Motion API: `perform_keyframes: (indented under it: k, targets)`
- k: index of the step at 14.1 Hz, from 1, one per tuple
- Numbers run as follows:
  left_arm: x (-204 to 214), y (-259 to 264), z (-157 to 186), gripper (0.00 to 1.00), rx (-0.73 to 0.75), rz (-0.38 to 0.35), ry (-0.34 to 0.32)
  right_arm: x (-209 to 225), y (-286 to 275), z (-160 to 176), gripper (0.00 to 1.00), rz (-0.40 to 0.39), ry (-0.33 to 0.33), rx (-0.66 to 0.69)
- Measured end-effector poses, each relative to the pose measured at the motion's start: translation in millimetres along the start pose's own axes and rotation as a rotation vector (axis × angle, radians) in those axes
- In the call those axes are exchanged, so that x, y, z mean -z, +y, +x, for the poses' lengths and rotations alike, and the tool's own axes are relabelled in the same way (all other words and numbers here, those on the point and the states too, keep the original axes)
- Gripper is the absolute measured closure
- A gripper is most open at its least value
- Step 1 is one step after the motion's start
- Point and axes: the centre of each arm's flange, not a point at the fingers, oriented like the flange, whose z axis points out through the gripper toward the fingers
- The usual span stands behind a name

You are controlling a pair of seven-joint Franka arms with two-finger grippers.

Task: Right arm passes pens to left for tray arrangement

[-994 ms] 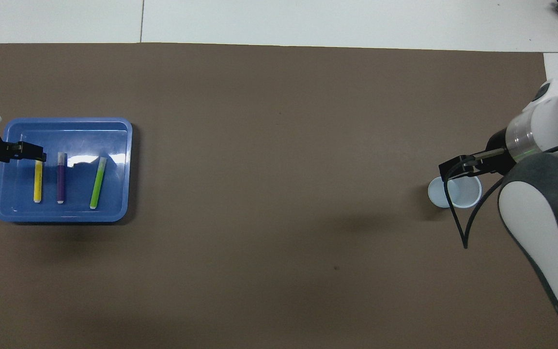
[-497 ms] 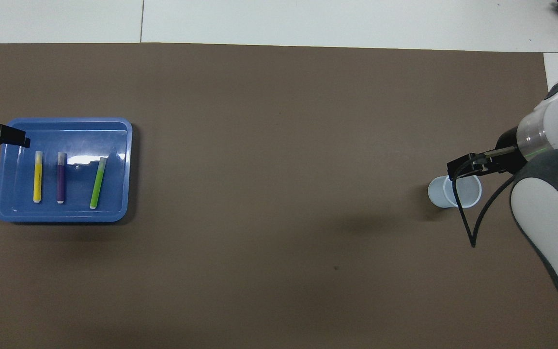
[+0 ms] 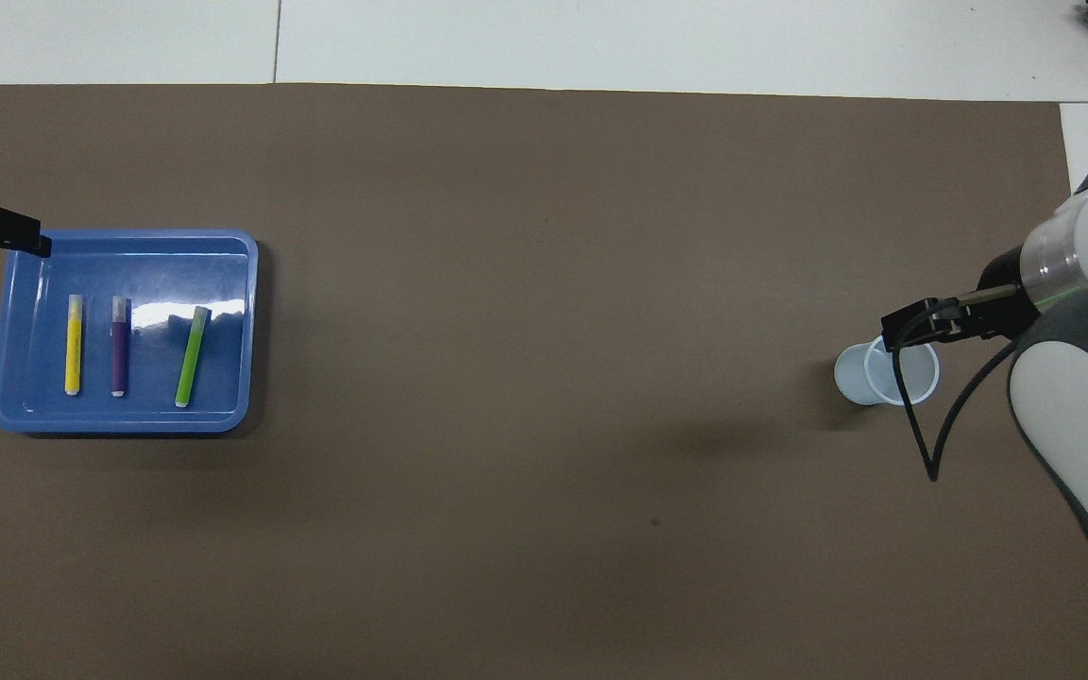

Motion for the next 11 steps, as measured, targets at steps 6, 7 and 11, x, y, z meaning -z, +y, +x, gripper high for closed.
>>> perform_keyframes:
  k: [6, 7, 11]
  targets:
    - [46, 53, -2, 0.0, 0.033, -0.008, -0.049, 3, 0, 0, 0.0, 0.0, 0.006, 0.0]
    - [55, 54, -3, 0.0, 0.032, -0.007, -0.038, 3, 0, 0, 0.0, 0.0, 0.007, 0.0]
    - [109, 64, -22, 0.0, 0.017, 0.004, 0.036, 3, 1, 0, 0.0, 0.0, 0.007, -0.001]
